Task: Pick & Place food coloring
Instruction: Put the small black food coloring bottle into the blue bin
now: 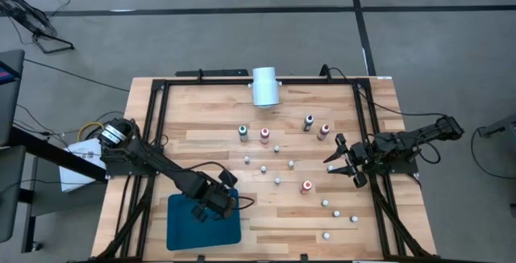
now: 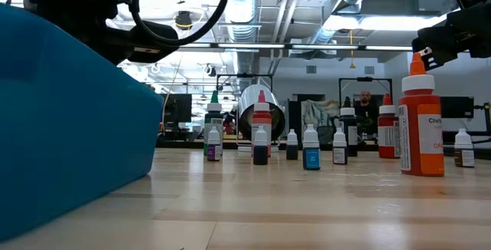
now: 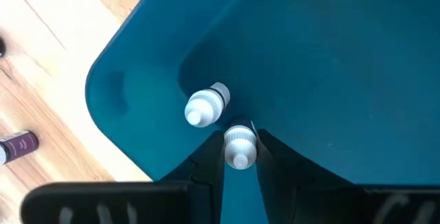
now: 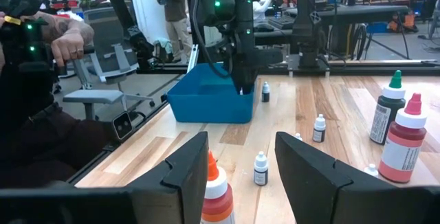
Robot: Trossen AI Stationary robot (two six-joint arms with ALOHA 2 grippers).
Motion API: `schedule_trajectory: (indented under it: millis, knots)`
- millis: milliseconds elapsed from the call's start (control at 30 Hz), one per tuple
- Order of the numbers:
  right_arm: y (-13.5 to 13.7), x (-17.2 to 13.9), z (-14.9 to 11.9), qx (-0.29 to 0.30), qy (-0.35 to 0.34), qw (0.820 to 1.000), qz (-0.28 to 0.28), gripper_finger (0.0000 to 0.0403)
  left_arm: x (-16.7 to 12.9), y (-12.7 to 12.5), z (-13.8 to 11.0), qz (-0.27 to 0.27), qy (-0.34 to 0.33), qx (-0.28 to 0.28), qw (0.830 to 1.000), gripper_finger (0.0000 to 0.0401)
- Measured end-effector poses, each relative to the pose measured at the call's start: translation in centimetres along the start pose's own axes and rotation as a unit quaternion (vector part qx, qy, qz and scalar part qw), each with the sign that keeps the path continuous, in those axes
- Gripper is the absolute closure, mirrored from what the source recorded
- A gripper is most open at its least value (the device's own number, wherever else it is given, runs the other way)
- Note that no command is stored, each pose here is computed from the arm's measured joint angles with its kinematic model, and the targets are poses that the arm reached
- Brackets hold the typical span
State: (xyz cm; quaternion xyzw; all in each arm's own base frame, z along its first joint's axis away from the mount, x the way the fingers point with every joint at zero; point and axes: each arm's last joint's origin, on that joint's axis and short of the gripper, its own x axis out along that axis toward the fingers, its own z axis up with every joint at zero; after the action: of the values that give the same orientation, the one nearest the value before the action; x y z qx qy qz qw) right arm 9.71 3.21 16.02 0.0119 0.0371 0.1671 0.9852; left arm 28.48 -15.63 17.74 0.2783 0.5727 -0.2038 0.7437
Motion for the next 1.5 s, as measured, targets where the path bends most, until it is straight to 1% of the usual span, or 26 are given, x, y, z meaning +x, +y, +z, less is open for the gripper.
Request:
schedule_trajectory:
  millis: [200,500,700,833,1000,1133,1233,1333,1433,1500]
  knots:
    - [0.0,0.0,0.0,0.0,0.0,1.0,0.0,0.0244,0.0,0.0,0.0,-0.004,0.0,-0.001,1.0,0.0338]
    - [0.0,0.0,0.0,0.0,0.0,1.0,0.0,0.0244,0.0,-0.1,0.0,0.0,0.0,0.001,1.0,0.0277]
    - [0.0,0.0,0.0,0.0,0.0,1.0,0.0,0.0244,-0.2,-0.7,0.1,0.003,-0.002,0.013,1.0,0.026]
    - [0.0,0.0,0.0,0.0,0.0,1.0,0.0,0.0244,-1.3,-1.0,0.2,0.017,-0.008,0.008,1.0,0.026]
    - [0.0,0.0,0.0,0.0,0.0,1.0,0.0,0.0244,-3.7,-1.1,0.4,0.018,-0.008,-0.015,1.0,0.026]
    - [0.0,0.0,0.0,0.0,0.0,1.0,0.0,0.0244,-5.7,-1.9,0.4,0.015,-0.001,-0.028,0.999,0.026]
    - [0.0,0.0,0.0,0.0,0.0,1.0,0.0,0.0244,-6.9,-2.7,-0.1,0.01,0.01,-0.069,0.998,0.026]
    - [0.0,0.0,0.0,0.0,0.0,1.0,0.0,0.0244,-8.0,-3.7,-0.8,-0.004,0.023,-0.136,0.99,0.026]
    - [0.0,0.0,0.0,0.0,0.0,1.0,0.0,0.0244,-8.9,-4.9,-1.7,-0.028,0.049,-0.226,0.972,0.026]
    - [0.0,0.0,0.0,0.0,0.0,1.0,0.0,0.0244,-9.5,-5.8,-2.3,-0.039,0.076,-0.289,0.954,0.026]
